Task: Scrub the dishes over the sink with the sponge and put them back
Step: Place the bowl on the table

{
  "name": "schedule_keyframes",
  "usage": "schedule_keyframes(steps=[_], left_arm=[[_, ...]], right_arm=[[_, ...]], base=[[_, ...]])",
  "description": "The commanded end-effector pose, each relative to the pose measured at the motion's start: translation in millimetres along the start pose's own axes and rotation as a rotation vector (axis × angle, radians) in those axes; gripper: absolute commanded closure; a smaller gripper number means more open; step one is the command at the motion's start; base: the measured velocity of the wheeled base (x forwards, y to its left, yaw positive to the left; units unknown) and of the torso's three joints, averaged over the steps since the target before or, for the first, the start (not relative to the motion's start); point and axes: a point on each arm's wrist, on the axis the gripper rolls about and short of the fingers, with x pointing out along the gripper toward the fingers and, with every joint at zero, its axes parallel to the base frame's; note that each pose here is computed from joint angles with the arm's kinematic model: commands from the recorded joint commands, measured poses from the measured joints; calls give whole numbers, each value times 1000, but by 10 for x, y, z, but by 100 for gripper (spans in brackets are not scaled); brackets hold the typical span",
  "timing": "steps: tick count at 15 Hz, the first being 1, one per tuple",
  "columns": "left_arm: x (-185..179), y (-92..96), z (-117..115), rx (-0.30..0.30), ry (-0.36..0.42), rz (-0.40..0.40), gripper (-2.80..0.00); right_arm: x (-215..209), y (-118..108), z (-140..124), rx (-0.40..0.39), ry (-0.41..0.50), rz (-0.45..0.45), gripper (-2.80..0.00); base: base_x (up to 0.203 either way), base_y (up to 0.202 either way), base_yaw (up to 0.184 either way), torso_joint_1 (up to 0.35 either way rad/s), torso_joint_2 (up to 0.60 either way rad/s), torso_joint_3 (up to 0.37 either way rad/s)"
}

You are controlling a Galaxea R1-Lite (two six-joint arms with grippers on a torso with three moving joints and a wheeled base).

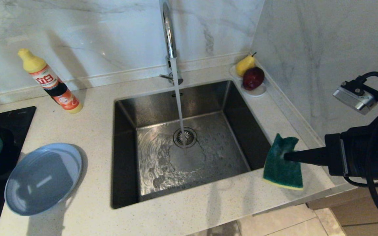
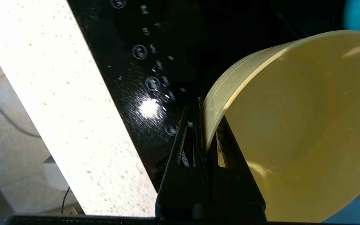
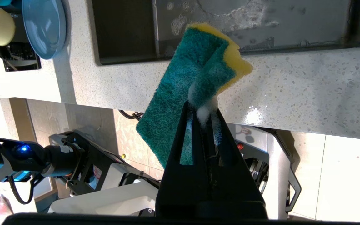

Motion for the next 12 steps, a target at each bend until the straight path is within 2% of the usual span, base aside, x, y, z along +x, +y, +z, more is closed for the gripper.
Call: schedule_keyframes(steps=[1, 2, 4, 7, 9, 12], left_arm=[[216, 85, 35, -25, 43, 45, 0], [282, 124, 52, -32, 58, 51, 0], [361, 183, 114, -49, 81, 9, 0], [447, 180, 158, -44, 67, -25, 0], [462, 168, 186, -27, 65, -81, 0], [524, 199, 251, -29, 62, -81, 0]], right_arm=[[8, -2, -2, 5, 4, -2, 0], [-7, -1, -4, 4, 1, -1, 0], [-16, 2, -1, 3, -3, 0, 0], [8, 1, -3, 3, 5, 0, 0], [13, 0, -4, 3, 6, 0, 0], [3, 1, -5, 2, 4, -1, 0]], base=[[0, 0, 0, 0, 0, 0], [0, 0, 0, 27, 3, 2], [0, 0, 0, 0, 0, 0], [0, 0, 0, 0, 0, 0], [0, 0, 0, 0, 0, 0], [0, 0, 0, 0, 0, 0]])
